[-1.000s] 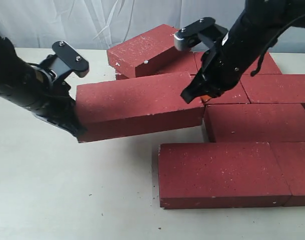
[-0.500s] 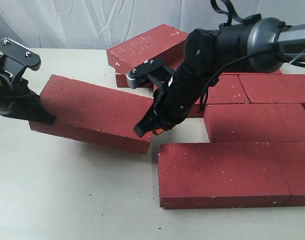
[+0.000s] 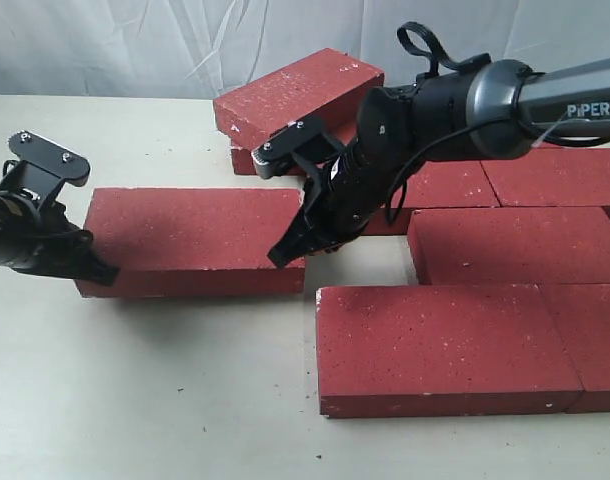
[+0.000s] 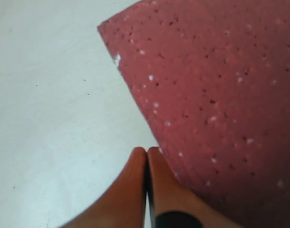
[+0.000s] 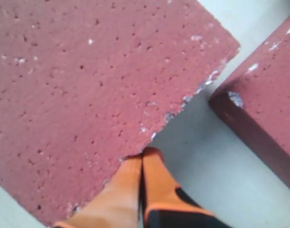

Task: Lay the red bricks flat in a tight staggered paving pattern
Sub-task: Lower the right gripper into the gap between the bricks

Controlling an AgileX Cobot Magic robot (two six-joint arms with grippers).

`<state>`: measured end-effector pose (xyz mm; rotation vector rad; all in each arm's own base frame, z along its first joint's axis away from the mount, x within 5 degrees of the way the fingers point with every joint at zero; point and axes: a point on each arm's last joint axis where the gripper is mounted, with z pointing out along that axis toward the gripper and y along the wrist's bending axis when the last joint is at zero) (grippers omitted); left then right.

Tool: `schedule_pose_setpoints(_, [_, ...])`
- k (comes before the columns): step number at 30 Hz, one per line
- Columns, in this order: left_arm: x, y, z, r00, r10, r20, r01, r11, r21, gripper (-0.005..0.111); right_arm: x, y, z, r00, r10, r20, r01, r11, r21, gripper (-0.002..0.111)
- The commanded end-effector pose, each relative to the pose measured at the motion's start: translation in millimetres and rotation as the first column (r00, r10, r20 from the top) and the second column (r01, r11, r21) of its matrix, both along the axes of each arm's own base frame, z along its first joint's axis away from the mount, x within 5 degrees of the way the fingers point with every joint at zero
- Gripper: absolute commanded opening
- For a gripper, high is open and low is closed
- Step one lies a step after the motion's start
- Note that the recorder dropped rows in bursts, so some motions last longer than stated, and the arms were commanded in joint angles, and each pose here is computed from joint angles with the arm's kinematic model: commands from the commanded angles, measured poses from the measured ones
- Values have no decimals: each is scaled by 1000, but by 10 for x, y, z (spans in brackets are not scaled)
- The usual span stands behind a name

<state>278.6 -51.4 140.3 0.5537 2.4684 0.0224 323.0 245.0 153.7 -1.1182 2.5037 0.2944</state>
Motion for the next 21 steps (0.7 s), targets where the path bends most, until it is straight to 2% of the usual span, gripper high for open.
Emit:
schedule_pose_setpoints(1, [41, 93, -10, 999, 48, 21, -48, 999, -8, 0, 37, -40, 119, 1000, -8, 15, 8, 1000, 10, -1])
schedule_pose_setpoints(6, [70, 314, -7, 992, 126, 27, -126, 992, -8, 0, -19, -50, 58, 999, 27, -40, -28, 999, -37, -1])
schedule_pose_setpoints(8, [86, 374, 3, 988, 145, 45, -145, 989, -7, 0, -23, -31, 42, 997, 75, -15, -75, 996, -57, -1])
schedule_pose_setpoints(13, [148, 384, 55, 977, 169, 132, -168, 986, -21, 0, 78, -137, 82, 996, 80, 46, -76, 994, -85, -1])
schedule_pose_setpoints(16, [215, 416, 93, 957, 186, 224, -186, 982, -25, 0, 134, -209, 73, 997, 60, 52, -56, 995, -87, -1])
schedule_pose_setpoints(18, [267, 424, 88, 957, 189, 218, -188, 982, -26, 0, 159, -203, 48, 994, 83, 76, -76, 993, -92, -1])
schedule_pose_setpoints(20, [313, 407, 66, 970, 181, 162, -180, 983, -26, 0, 185, -187, 34, 992, 75, 99, -67, 995, -76, -1])
schedule_pose_setpoints(21, [328, 393, 23, 980, 172, 98, -170, 985, -23, 0, 191, -174, 32, 993, 60, 100, -54, 997, -58, -1])
